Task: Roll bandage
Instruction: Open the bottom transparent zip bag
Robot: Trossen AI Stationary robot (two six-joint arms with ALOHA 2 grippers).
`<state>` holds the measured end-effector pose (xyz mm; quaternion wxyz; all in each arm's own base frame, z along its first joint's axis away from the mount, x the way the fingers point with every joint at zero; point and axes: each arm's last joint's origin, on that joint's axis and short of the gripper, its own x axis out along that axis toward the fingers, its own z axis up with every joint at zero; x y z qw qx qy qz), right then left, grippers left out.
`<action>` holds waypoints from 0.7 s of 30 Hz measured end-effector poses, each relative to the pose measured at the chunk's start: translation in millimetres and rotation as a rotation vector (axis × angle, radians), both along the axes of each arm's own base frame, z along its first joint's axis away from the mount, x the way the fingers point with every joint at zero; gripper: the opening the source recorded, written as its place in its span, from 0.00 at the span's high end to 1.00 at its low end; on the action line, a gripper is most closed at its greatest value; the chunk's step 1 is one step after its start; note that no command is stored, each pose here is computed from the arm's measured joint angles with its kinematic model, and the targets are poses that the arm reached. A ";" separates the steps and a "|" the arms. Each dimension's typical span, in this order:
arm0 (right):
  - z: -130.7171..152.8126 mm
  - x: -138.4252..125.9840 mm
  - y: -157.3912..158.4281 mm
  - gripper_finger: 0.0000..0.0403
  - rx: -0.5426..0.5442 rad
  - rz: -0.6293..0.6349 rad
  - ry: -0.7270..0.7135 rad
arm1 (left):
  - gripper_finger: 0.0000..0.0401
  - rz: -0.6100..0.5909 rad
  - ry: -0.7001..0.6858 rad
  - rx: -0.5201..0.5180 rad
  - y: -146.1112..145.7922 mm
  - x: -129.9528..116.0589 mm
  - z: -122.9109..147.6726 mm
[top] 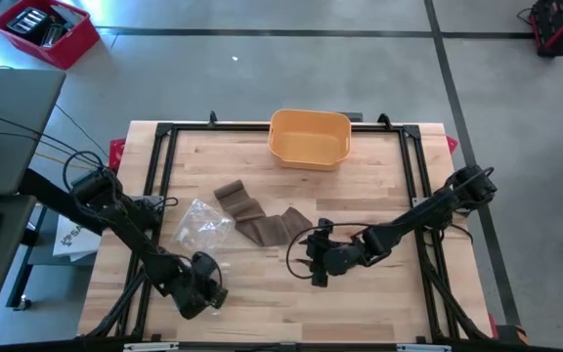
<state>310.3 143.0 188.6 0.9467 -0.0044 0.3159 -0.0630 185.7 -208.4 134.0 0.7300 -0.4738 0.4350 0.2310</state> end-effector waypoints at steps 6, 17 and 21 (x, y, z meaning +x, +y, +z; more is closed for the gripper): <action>10.1 -5.6 4.3 0.46 -0.019 0.037 -0.023 | 0.99 -0.047 -0.312 0.204 -6.9 31.7 33.2; 11.1 -13.4 15.0 0.46 0.028 0.184 0.037 | 0.99 -0.260 -0.113 0.359 17.7 71.9 79.9; 11.0 -7.7 4.4 0.46 0.044 0.180 0.047 | 0.99 -0.360 0.062 0.227 33.0 73.1 71.5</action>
